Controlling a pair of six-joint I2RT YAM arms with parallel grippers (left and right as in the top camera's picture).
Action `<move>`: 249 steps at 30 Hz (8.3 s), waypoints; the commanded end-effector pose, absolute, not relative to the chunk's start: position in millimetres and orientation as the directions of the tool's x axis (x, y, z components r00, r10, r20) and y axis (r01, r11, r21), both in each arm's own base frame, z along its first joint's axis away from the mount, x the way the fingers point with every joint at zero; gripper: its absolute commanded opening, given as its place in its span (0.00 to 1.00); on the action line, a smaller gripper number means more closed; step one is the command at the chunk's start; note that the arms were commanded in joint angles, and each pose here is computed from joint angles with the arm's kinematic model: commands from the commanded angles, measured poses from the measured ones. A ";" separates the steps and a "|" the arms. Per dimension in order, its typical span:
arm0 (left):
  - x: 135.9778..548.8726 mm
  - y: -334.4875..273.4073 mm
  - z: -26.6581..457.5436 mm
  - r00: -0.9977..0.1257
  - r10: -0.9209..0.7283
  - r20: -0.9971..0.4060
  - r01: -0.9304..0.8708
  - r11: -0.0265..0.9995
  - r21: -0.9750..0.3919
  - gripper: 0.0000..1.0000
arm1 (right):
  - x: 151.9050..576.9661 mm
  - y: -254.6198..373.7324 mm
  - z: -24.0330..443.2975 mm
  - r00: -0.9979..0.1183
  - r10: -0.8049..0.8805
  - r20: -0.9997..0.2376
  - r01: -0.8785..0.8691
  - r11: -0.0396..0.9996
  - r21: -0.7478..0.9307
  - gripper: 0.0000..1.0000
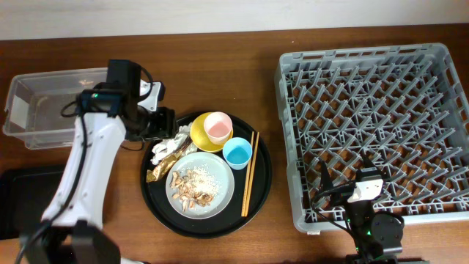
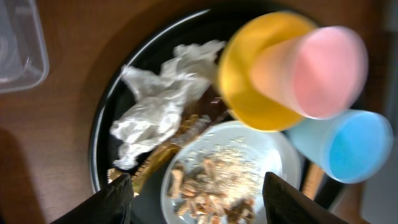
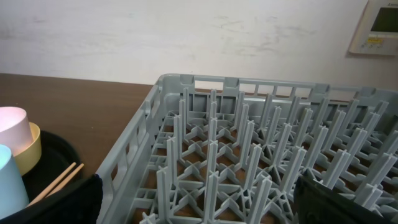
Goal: Sort waste into correct bins and load items into the dishwasher rack
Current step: 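Reach the left gripper over the crumpled white tissue on the tray, then grasp the crumpled tissue with the left gripper and lift it, then carry the tissue left and release it into the clear plastic bin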
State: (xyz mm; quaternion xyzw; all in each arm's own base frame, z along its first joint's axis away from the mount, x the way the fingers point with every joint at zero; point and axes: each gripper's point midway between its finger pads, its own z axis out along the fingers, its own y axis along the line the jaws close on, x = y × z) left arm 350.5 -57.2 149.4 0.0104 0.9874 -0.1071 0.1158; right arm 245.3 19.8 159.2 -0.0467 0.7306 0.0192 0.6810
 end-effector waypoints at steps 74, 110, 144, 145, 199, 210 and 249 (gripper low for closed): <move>453.6 124.3 181.4 -0.767 -0.546 -0.337 -0.515 0.837 -0.184 0.01 | 245.5 16.9 156.1 -0.073 -0.049 -0.996 -0.080 0.996 -0.043 0.98; 405.9 -30.7 132.1 -0.977 -0.206 -0.047 -0.203 0.977 -0.060 0.38 | 245.5 16.8 156.1 -0.073 -0.049 -0.996 -0.079 0.996 -0.043 0.98; 376.0 -39.8 43.9 -0.954 -0.296 0.053 -0.300 0.949 -0.096 0.00 | 245.5 16.8 156.1 -0.073 -0.049 -0.996 -0.079 0.996 -0.043 0.99; 379.6 -40.0 54.7 -0.954 -0.296 0.040 -0.298 0.949 -0.101 0.00 | 245.5 16.8 156.1 -0.073 -0.049 -0.996 -0.079 0.996 -0.043 0.98; 394.7 -2.5 175.1 -0.968 -0.144 -0.204 -0.077 0.950 -0.302 0.51 | 245.5 16.8 156.1 -0.073 -0.049 -0.996 -0.079 0.996 -0.043 0.98; 344.0 -45.0 118.8 -0.999 0.049 -0.002 0.049 0.996 -0.081 0.53 | 245.5 16.8 156.1 -0.073 -0.049 -0.996 -0.079 0.996 -0.043 0.98; 352.2 -52.1 20.7 -0.987 0.092 -0.134 0.090 0.996 0.014 0.00 | 245.5 16.8 156.1 -0.073 -0.049 -0.996 -0.079 0.996 -0.043 0.98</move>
